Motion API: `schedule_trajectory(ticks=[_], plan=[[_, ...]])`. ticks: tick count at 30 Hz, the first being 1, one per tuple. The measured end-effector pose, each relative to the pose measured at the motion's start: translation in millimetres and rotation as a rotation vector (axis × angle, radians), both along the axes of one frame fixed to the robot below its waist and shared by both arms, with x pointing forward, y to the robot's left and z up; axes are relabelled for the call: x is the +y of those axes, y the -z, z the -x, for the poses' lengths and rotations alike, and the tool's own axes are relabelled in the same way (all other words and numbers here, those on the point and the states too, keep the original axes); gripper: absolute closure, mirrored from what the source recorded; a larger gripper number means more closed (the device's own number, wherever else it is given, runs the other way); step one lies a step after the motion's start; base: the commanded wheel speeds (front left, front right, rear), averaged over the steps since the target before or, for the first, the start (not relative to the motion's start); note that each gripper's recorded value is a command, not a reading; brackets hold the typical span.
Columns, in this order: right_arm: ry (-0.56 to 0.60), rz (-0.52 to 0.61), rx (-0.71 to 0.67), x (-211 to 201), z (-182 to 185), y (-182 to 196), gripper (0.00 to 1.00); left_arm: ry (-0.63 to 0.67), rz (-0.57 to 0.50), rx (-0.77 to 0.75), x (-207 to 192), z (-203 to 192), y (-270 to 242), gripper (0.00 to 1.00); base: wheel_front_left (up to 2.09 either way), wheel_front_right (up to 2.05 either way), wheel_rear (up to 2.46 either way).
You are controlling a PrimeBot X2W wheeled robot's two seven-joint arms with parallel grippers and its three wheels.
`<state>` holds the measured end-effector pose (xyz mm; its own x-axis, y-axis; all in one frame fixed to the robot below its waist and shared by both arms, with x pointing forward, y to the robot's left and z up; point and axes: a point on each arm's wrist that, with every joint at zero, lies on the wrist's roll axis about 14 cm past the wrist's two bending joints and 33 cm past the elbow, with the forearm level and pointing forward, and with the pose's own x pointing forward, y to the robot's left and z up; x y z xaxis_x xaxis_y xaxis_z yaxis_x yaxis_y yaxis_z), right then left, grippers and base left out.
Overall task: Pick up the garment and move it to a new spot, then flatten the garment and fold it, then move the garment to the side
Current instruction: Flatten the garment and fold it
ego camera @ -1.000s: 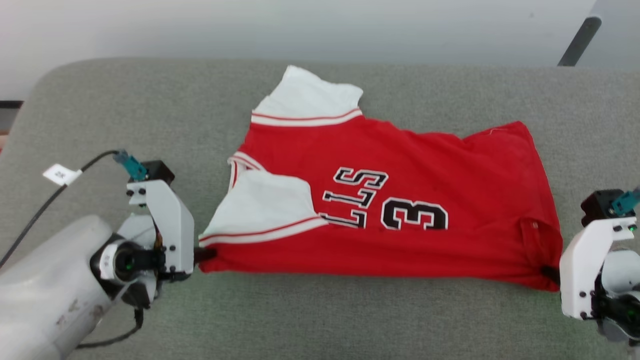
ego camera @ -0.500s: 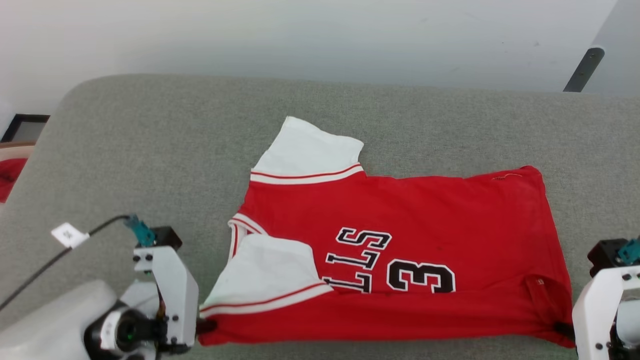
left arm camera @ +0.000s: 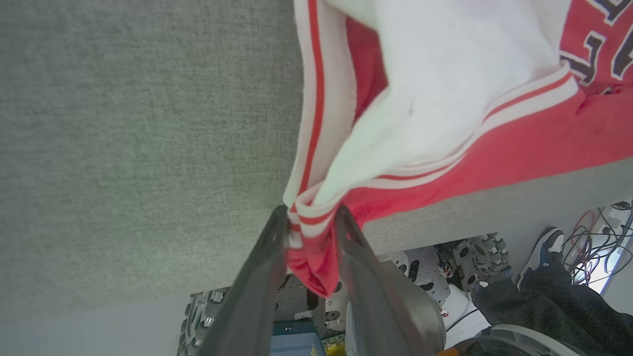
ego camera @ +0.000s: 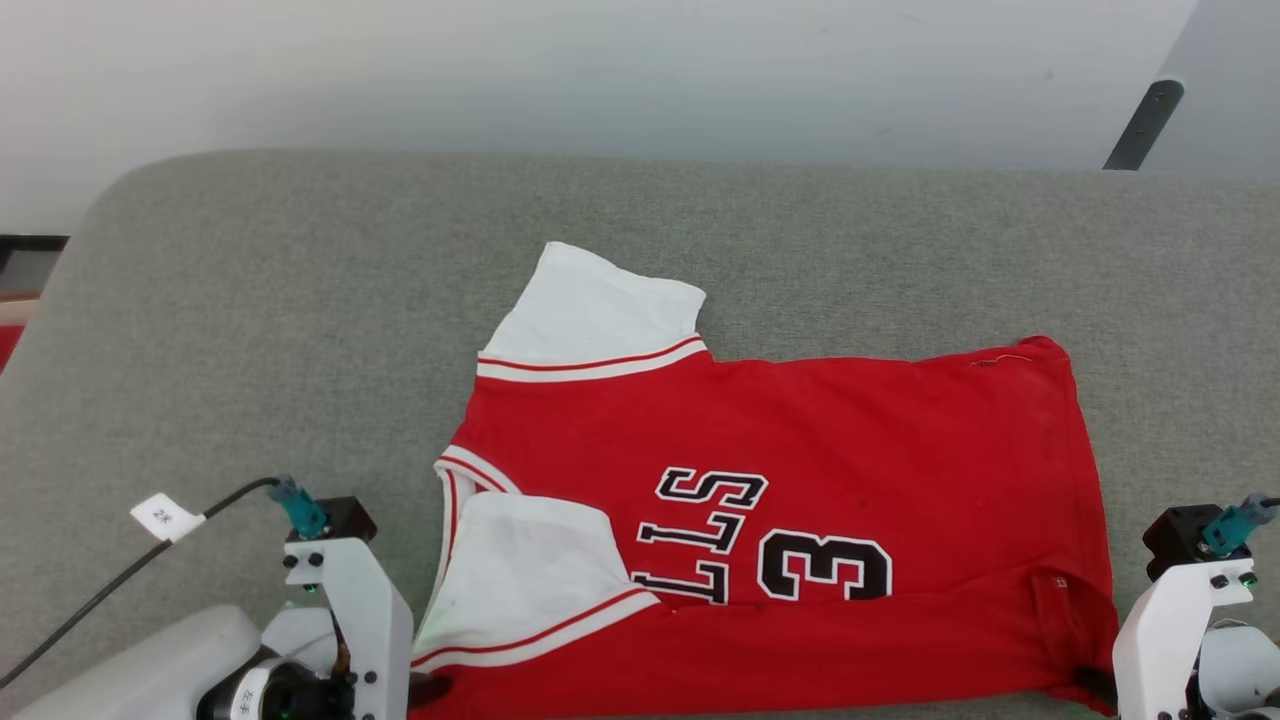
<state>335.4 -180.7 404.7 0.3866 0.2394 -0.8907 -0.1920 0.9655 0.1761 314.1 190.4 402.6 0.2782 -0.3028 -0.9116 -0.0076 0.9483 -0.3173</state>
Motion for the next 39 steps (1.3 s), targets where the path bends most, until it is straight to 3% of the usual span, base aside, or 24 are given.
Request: schedule_trajectory(ticks=[1,2,3,16,31,39], plan=[[0.001,-0.001,-0.001,0,1,0,0.59,0.005,-0.004,0.001,0,0,1,0.17,0.00,0.00,0.00],[0.003,-0.001,-0.004,-1,1,0,0.19,0.005,-0.007,0.003,1,0,2,0.11,0.00,0.00,0.00],[0.004,-0.002,-0.012,-1,0,-1,0.00,0.007,-0.006,0.001,1,-1,2,0.01,0.00,0.00,0.00],[0.054,-0.025,-0.178,-8,-7,-31,0.00,-0.009,-0.007,-0.129,7,-26,-25,0.00,0.00,0.00,0.00],[0.165,-0.016,-0.843,-34,-31,-133,0.00,0.027,0.015,-0.707,3,-111,-121,0.00,0.00,0.00,0.00],[0.188,0.012,-1.124,-42,-32,-175,0.00,0.063,0.027,-0.870,-11,-155,-159,0.00,0.00,0.00,0.00]])
